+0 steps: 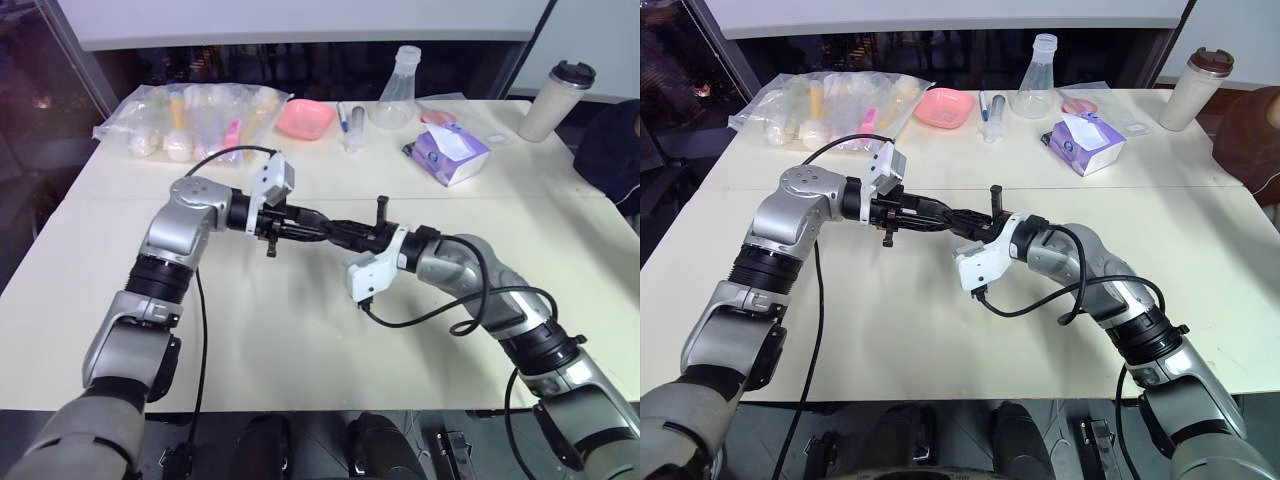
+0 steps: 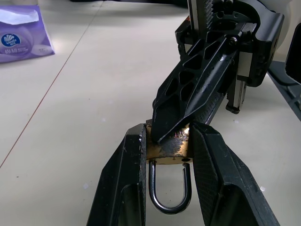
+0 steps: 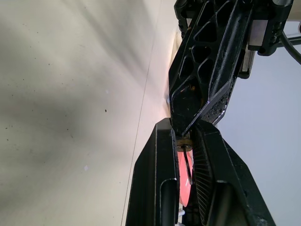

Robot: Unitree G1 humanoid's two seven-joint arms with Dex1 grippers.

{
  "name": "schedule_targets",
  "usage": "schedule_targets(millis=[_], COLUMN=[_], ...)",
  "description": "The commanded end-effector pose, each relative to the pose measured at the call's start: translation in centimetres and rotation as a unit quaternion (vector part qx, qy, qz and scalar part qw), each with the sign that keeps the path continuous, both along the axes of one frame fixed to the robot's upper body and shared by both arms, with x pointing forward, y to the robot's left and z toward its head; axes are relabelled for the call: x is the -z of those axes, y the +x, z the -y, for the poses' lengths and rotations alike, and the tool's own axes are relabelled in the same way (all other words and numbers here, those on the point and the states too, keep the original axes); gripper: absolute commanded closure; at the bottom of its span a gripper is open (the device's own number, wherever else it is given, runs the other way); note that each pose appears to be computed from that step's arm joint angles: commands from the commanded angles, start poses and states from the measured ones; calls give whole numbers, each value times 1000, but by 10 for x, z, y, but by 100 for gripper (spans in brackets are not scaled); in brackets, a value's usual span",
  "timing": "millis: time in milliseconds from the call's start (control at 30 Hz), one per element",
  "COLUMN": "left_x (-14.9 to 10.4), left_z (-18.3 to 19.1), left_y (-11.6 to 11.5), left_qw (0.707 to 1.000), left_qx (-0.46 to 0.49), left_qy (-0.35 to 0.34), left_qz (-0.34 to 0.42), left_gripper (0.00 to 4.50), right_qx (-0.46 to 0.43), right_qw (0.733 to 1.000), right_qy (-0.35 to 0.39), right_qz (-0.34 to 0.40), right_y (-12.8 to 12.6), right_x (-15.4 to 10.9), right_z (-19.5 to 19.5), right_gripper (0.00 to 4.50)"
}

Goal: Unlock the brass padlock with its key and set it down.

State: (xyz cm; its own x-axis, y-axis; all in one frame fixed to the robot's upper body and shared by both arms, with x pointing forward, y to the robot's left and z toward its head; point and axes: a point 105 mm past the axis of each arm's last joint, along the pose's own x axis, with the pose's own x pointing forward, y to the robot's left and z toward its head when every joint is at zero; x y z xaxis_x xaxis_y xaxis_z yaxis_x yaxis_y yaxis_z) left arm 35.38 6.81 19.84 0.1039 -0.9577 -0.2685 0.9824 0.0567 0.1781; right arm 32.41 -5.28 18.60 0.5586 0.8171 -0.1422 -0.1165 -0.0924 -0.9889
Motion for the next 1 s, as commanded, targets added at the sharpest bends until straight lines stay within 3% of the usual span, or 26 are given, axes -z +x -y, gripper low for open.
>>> schedule_targets(millis=[33,167,400,500,767,1000], left_x=[-10,-29,-44,-34,-18,-14], left_z=[-4,-21,-31,-32,-23,-19], left_y=[0,8,-1,-7,-8,-8], left_qw=[1000,997,995,996,997,997], left_qx=[-6,-54,-63,-61,-60,-52], left_qy=[6,-34,-79,-71,-52,-47], left_qz=[29,38,15,13,20,19], left_gripper=[193,17,4,90,441,441], right_qx=[-9,-1,1,3,0,0], right_qw=[999,999,999,999,999,999], right_qy=[32,31,34,36,34,32], right_qz=[25,23,20,17,16,15], right_y=[-2,1,3,4,4,3], right_x=[-22,-22,-21,-21,-22,-21], right_z=[-3,0,1,1,0,0], right_gripper=[450,450,450,450,450,450])
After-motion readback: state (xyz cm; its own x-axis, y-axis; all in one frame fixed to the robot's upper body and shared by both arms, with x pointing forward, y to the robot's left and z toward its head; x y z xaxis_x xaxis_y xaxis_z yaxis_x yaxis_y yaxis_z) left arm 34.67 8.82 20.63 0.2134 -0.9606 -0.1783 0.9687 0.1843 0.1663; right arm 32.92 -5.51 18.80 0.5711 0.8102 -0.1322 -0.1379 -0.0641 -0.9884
